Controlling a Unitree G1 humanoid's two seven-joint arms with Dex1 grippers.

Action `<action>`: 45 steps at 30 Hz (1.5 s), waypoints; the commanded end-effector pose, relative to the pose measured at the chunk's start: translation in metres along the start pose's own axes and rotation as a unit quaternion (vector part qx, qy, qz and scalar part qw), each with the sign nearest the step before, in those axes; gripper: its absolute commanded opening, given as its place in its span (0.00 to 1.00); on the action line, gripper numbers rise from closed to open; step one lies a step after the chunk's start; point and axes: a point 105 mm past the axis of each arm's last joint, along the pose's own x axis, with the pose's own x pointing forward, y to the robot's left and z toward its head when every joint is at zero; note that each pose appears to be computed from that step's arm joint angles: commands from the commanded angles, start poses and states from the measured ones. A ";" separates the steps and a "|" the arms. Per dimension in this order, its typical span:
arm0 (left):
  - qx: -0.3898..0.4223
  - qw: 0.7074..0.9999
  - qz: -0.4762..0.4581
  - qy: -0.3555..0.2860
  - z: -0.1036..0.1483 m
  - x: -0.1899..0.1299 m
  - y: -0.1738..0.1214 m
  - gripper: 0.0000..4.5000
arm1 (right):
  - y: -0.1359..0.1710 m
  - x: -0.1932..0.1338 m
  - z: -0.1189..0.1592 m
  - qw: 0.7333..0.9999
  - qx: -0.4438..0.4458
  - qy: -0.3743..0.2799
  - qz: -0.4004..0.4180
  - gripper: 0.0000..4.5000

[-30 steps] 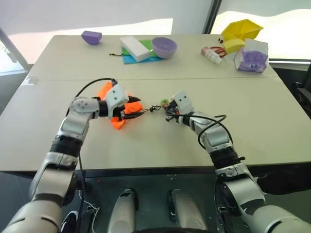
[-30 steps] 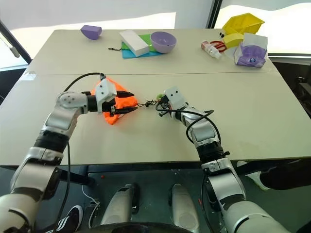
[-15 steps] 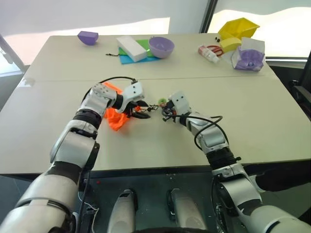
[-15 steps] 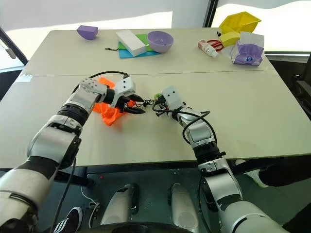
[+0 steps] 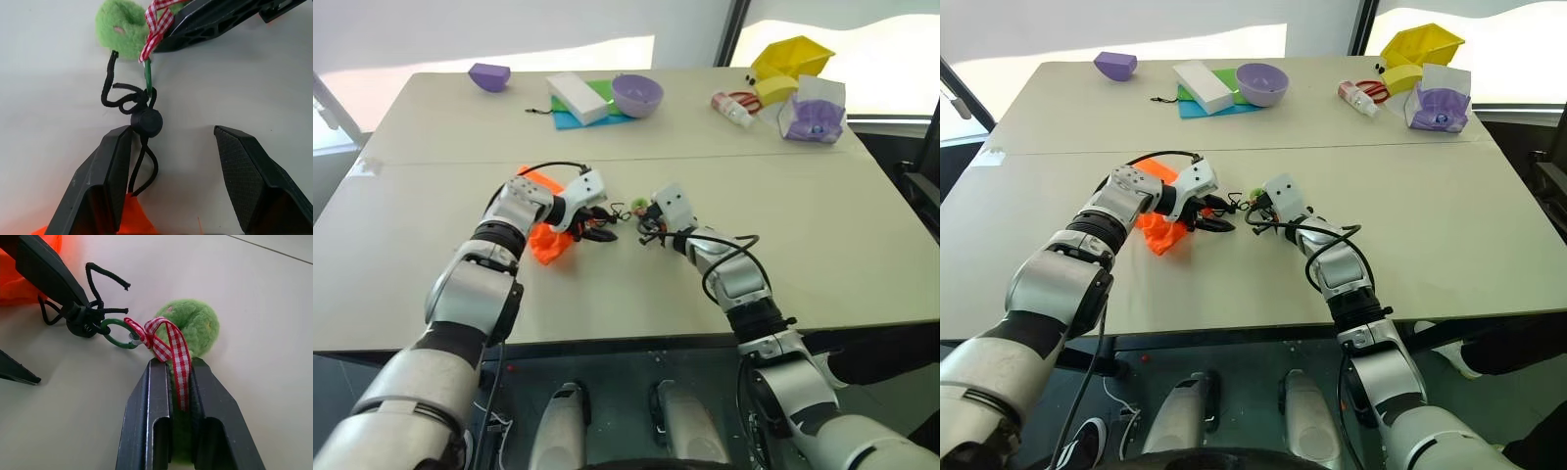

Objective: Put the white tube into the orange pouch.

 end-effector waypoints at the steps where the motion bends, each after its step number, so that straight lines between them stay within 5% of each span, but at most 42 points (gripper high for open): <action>1: -0.011 1.000 0.001 -0.023 0.008 -0.002 0.002 0.63 | 0.005 0.001 0.005 1.000 -0.006 -0.007 0.004 0.00; 8: -0.034 0.999 -0.005 -0.031 0.007 -0.003 0.001 0.63 | 0.003 0.002 0.006 1.000 -0.011 -0.009 -0.001 0.00; 11: -0.023 1.000 -0.010 -0.013 0.002 -0.001 -0.001 0.36 | 0.003 0.002 0.006 1.000 -0.012 -0.010 -0.002 0.00; 34: -0.012 1.000 -0.002 -0.022 -0.001 0.006 -0.004 0.36 | 0.006 0.001 0.005 1.000 -0.014 -0.007 0.004 0.00; 38: -0.011 1.000 0.003 -0.020 -0.003 0.006 -0.004 0.02 | 0.006 0.001 0.004 1.000 -0.015 -0.007 0.003 0.00; 45: -0.007 1.000 -0.002 -0.026 -0.003 0.001 -0.003 0.02 | 0.004 0.001 0.005 1.000 -0.015 -0.008 0.000 0.00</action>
